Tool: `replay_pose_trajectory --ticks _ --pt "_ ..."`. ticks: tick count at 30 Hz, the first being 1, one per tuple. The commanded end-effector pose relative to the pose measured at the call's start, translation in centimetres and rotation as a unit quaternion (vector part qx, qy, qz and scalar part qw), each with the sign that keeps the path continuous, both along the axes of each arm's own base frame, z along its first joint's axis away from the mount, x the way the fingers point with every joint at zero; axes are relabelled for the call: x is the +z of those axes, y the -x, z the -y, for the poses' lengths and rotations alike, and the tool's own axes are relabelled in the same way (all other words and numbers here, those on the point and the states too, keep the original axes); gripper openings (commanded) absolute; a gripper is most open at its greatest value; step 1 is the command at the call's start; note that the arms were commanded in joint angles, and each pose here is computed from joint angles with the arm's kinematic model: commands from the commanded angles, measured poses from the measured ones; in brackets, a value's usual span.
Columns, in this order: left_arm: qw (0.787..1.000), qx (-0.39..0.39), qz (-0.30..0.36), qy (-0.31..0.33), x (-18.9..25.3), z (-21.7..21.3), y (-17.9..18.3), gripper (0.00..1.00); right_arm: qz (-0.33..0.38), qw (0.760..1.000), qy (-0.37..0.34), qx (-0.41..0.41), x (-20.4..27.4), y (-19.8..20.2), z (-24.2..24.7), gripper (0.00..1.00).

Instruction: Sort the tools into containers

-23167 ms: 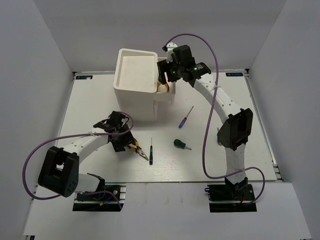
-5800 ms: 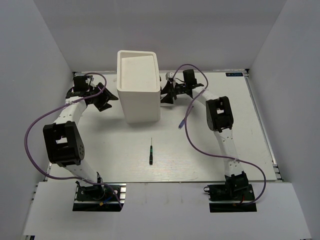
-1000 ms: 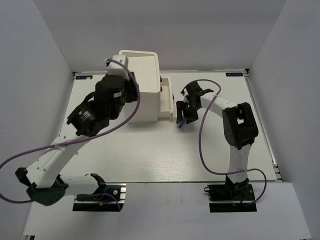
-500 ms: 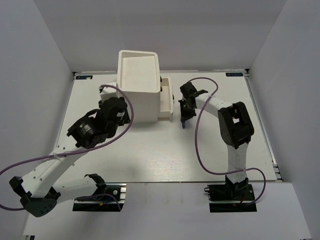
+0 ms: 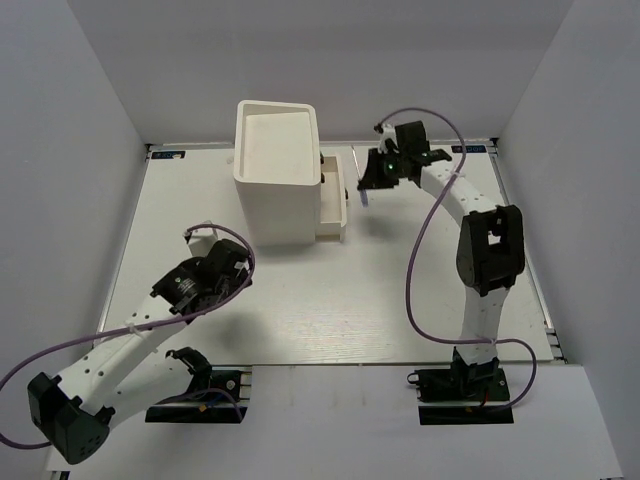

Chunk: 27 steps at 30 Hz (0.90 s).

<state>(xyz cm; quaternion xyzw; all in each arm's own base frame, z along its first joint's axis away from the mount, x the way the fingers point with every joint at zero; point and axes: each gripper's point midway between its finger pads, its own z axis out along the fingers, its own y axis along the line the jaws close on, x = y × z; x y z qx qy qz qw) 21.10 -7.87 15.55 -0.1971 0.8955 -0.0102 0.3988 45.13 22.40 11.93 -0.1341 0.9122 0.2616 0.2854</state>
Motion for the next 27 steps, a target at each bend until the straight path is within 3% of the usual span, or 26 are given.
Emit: replay_pose_trajectory --ticks 1,3,7,15,17,18,21,23,24,25,26,27 --pt "0.996 0.011 0.003 0.084 -0.5 2.1 -1.2 0.72 0.088 0.981 -0.118 0.127 6.9 -1.6 -6.5 0.00" --pt "0.995 0.029 0.003 0.093 -0.9 1.6 -2.0 0.74 0.102 0.978 -0.136 0.125 8.5 -3.2 -8.0 0.00" --pt "0.994 0.046 -0.025 0.095 -2.7 0.5 -3.1 0.80 0.074 0.984 -0.127 0.101 6.2 -5.1 -10.0 0.00" --pt "0.986 0.098 -0.011 0.137 -0.9 -3.5 -10.1 0.82 0.069 0.990 -0.105 0.064 3.9 -6.3 -10.6 0.00" --pt "0.986 0.095 0.001 0.138 -0.3 -4.4 -12.0 0.82 0.068 0.990 -0.106 0.069 3.7 -6.2 -10.9 0.20" --pt "0.985 0.091 0.000 0.145 -0.1 -4.6 -13.5 0.82 0.074 0.989 -0.107 0.074 4.0 -6.2 -11.0 0.43" --pt "0.981 0.086 0.027 0.170 1.4 -6.0 -17.4 0.78 0.079 0.986 -0.115 0.096 5.2 -5.4 -11.1 0.58" --pt "0.981 0.077 0.014 0.176 -0.1 -6.8 -19.8 0.70 0.083 0.985 -0.116 0.096 6.1 -5.1 -10.6 0.60" --pt "0.980 0.057 0.024 0.188 0.7 -6.1 -21.3 0.56 0.084 0.986 -0.109 0.095 6.2 -4.8 -10.0 0.57" --pt "0.980 0.054 0.022 0.190 0.4 -6.5 -22.1 0.47 0.087 0.986 -0.105 0.093 6.4 -4.8 -9.7 0.50" --pt "0.979 0.054 0.005 0.197 -1.3 -6.6 -23.1 0.38 0.095 0.986 -0.097 0.091 6.9 -4.5 -9.0 0.38" --pt "0.978 0.034 0.008 0.207 -0.7 -6.0 -24.1 0.21 0.112 0.987 -0.081 0.082 7.6 -4.7 -8.1 0.20"
